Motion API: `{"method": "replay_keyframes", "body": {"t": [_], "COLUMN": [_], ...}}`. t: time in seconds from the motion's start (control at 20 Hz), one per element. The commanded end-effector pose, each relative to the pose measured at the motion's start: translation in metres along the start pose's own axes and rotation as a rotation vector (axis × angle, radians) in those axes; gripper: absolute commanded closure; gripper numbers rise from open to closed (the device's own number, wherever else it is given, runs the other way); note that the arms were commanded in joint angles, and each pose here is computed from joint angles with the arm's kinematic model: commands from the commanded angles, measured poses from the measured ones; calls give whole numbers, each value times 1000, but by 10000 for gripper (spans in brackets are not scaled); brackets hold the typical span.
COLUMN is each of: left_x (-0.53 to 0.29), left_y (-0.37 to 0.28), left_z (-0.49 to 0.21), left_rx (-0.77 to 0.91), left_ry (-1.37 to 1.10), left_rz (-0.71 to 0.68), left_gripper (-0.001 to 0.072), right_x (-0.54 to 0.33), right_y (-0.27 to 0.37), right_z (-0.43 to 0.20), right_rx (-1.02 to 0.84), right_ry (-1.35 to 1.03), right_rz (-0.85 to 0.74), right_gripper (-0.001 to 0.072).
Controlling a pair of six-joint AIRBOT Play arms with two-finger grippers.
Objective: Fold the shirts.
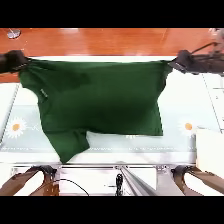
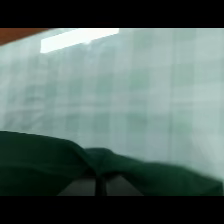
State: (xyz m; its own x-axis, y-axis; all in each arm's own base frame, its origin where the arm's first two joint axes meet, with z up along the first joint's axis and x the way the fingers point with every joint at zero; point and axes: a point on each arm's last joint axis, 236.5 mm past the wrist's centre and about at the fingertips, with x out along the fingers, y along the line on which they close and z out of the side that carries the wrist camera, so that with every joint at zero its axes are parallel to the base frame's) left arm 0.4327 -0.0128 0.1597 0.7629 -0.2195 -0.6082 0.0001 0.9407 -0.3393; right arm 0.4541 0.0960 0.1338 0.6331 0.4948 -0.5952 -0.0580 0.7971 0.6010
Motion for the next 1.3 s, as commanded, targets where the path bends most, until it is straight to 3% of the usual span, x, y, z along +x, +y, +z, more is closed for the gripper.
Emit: {"method": "replay_keyframes", "body": {"t": [0.0, 0.05, 0.1, 0.15, 0.2, 0.4, 0.5, 0.6, 0.75, 0.85, 1.0, 1.25], "left_x": [62, 71, 77, 81, 81, 48, 23, -2, -25, -28, -36, -14], "left_y": [8, 7, 7, 8, 9, 67, 107, 125, 130, 133, 149, 151], "left_z": [-17, -21, -24, -26, -27, -33, -69, -147, -235, -251, -281, -294], "left_rx": [-80, -113, -140, -150, -150, -213, -326, -498, -679, -720, -755, -764], "left_ry": [54, 69, 80, 87, 91, 188, 329, 586, 763, 689, 704, 681], "left_rz": [-22, -38, -49, -51, -47, 39, 74, 62, 5, -26, 22, 3], "left_gripper": [679, 678, 656, 422, 7, 5, 7, 7, 8, 7, 7, 8], "right_x": [64, 73, 76, 75, 69, 4, -34, -60, -48, -40, -41, -39], "right_y": [-19, -20, -20, -21, -23, -59, -119, -170, -153, -119, -98, -78], "right_z": [23, 32, 43, 50, 55, 37, -3, -29, -80, -128, -188, -224], "right_rx": [175, 226, 274, 297, 297, 240, 157, 136, 242, 236, 260, 256], "right_ry": [-9, -9, -12, -6, 6, 179, 300, 289, 213, 236, 265, 286], "right_rz": [66, 103, 142, 173, 193, 163, -97, -349, -244, -113, -44, -5], "right_gripper": [694, 689, 515, 162, 82, 82, 82, 82, 82, 82, 82, 83]}}
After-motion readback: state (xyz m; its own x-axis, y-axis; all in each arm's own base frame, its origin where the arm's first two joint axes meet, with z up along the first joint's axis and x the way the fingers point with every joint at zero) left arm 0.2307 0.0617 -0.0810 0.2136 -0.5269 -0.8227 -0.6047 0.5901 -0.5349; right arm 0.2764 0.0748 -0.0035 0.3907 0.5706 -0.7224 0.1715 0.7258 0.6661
